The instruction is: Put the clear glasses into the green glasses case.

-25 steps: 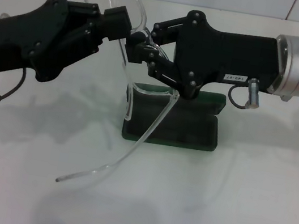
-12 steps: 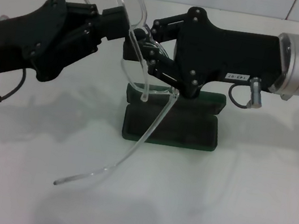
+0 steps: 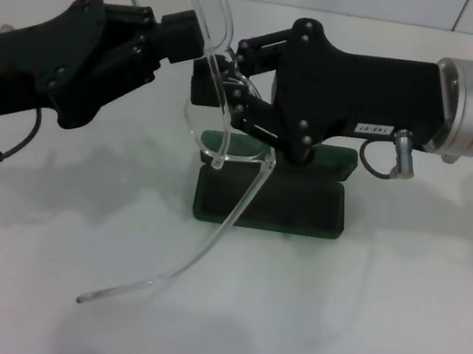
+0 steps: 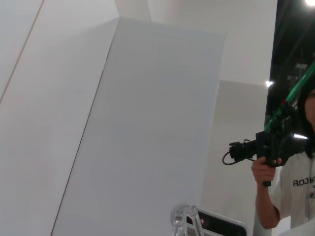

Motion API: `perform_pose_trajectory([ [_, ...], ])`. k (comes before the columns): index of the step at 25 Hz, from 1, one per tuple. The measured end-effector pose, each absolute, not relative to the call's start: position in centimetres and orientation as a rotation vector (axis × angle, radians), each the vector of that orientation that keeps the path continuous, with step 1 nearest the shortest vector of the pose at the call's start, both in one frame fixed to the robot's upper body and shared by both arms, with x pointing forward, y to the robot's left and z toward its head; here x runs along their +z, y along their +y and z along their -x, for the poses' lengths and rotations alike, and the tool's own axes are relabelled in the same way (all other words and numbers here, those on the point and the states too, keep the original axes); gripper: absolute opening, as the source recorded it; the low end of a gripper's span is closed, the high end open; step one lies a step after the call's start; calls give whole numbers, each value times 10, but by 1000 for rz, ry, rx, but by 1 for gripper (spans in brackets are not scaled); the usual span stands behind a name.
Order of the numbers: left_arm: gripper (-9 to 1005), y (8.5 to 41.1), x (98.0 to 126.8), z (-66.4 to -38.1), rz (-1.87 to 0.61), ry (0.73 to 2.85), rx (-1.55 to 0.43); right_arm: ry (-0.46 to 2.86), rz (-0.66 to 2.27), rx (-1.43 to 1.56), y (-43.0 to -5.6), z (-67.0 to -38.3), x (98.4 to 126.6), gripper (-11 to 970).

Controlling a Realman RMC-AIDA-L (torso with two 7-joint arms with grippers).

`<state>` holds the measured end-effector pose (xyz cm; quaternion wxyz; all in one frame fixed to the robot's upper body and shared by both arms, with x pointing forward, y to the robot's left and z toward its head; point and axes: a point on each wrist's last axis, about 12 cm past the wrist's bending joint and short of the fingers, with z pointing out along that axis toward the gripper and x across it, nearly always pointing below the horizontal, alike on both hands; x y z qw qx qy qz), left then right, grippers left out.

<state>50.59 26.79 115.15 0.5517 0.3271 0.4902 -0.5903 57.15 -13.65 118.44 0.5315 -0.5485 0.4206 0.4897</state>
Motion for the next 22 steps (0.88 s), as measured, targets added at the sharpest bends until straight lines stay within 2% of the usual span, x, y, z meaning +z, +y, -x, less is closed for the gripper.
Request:
perform_pose_trajectory([
  [14, 48, 271, 1152, -501, -781, 1139, -1410, 1013, 1244, 1136, -149, -572, 1181, 114],
  [22, 48, 284, 1156, -494, -749, 1097, -1408, 931, 1043, 1093, -207, -564, 1187, 114],
])
